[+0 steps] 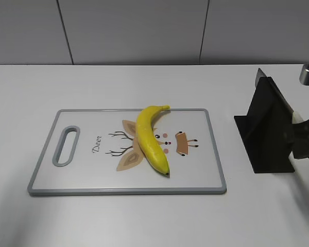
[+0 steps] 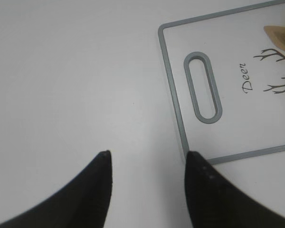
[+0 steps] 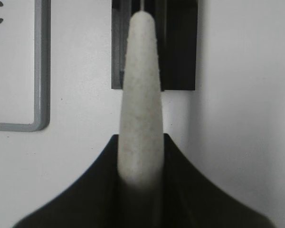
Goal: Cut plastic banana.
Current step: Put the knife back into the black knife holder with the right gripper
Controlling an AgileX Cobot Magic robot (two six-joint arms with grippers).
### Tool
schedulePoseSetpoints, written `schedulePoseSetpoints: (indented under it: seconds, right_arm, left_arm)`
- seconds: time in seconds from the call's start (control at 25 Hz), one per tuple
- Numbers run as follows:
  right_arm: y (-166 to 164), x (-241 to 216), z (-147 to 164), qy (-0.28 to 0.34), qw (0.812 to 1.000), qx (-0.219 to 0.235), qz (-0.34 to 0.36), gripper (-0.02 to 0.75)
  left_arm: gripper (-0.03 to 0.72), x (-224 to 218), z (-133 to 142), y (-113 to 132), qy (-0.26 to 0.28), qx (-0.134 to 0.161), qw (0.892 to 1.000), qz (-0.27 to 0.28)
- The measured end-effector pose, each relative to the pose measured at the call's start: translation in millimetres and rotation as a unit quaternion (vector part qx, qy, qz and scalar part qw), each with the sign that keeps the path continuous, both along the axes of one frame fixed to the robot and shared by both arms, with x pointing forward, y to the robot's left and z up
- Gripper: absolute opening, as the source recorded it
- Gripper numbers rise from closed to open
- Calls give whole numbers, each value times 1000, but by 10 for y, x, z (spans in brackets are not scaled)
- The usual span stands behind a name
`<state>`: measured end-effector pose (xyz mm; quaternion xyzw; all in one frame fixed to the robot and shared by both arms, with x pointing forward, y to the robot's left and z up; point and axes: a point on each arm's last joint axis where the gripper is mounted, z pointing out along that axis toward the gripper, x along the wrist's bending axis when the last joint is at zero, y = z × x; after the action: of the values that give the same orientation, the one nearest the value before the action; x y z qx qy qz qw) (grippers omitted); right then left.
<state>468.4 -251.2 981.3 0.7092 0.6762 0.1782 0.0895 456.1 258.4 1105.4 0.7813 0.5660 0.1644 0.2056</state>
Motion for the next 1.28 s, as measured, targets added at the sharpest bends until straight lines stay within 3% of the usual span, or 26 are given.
schedulePoseSetpoints:
  seconds: [0.84, 1.04, 1.28]
  right_arm:
    - [14, 52, 35, 9, 1000, -1, 4, 181]
    - [24, 113, 107, -10, 1000, 1, 7, 348]
    - [32, 141, 159, -15, 1000, -1, 17, 465]
  left_arm:
    - [486, 8, 5, -1, -5, -1, 1000, 0]
    - [486, 8, 5, -1, -5, -1, 1000, 0]
    - [486, 8, 5, -1, -5, -1, 1000, 0]
